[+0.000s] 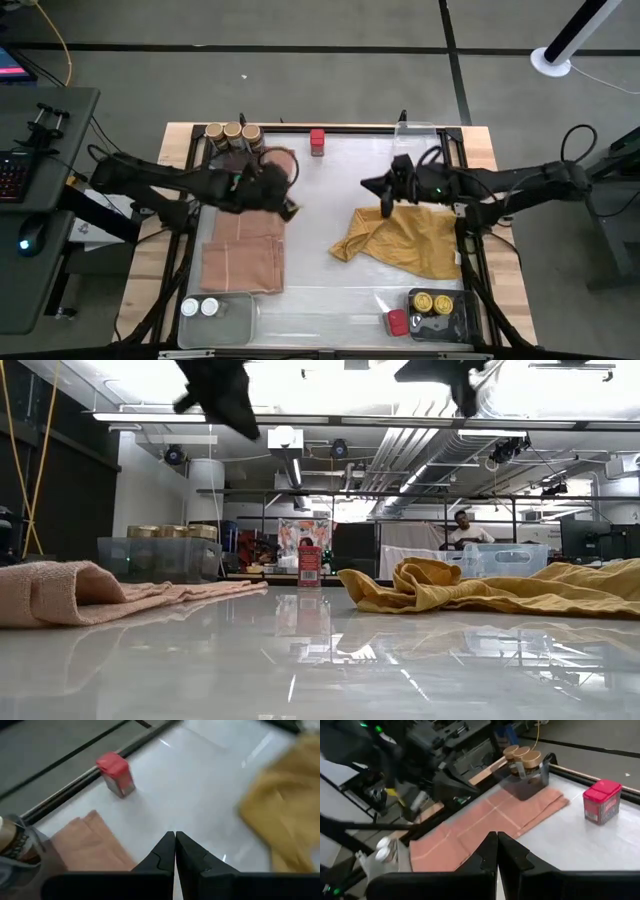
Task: Sort spices by type
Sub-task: Put the top red seasoning can into the transparent bin
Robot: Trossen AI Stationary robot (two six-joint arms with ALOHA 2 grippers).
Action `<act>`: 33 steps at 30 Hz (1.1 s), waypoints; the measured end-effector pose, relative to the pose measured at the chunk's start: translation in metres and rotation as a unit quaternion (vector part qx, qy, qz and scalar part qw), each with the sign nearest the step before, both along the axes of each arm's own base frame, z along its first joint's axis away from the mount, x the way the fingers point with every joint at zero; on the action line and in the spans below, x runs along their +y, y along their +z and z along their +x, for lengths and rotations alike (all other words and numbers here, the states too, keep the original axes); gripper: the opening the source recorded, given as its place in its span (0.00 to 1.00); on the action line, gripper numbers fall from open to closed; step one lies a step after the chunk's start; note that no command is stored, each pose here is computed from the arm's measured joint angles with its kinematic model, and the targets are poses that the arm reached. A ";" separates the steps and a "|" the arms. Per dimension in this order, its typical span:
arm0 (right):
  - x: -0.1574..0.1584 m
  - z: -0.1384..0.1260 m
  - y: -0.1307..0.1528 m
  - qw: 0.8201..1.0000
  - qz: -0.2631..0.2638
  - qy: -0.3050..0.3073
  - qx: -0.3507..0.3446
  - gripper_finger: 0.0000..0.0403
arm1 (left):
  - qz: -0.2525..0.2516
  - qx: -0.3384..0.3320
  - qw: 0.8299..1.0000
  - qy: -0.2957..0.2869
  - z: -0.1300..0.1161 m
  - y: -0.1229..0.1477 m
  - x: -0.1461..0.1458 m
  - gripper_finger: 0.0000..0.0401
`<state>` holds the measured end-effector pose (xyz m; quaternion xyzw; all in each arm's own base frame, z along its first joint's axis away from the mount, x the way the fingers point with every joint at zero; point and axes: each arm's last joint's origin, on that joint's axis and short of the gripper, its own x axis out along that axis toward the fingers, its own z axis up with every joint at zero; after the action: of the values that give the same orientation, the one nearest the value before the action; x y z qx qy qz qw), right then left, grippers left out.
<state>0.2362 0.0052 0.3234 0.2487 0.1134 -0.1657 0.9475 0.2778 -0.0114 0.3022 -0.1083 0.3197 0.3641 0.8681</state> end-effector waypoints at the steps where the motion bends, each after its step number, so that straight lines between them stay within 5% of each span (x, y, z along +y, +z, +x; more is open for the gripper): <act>1: -0.006 0.003 -0.001 1.000 0.000 -0.006 -0.003 0.00 | -0.005 -0.013 1.000 0.017 0.003 -0.005 0.011 0.00; 4: -0.025 0.014 -0.006 1.000 -0.001 -0.017 -0.008 0.00 | -0.024 -0.041 0.998 0.034 0.010 -0.013 0.055 0.00; 9: -0.058 0.024 -0.015 0.999 0.019 -0.043 -0.009 0.00 | -0.027 -0.108 0.993 -0.045 0.025 -0.014 0.133 0.02; 16: -0.088 0.013 -0.011 0.991 0.057 -0.115 -0.033 0.00 | -0.090 -0.103 0.989 -0.063 0.038 -0.033 0.216 0.27; 26: -0.107 0.004 -0.013 0.986 0.065 -0.154 -0.024 0.00 | -0.141 -0.047 0.987 -0.069 0.074 -0.057 0.259 0.70; 30: -0.110 0.001 -0.016 0.987 0.068 -0.143 -0.004 0.00 | -0.147 -0.049 0.986 -0.062 0.079 -0.058 0.261 0.70; 33: -0.111 0.000 -0.019 0.991 0.064 -0.120 0.013 0.00 | -0.143 -0.039 0.988 -0.040 0.077 -0.059 0.262 0.58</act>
<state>0.2362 -0.1061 0.3047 0.3183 0.1049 -0.2739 0.9015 0.3551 0.2502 0.2430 -0.2325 0.3387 0.2748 0.8693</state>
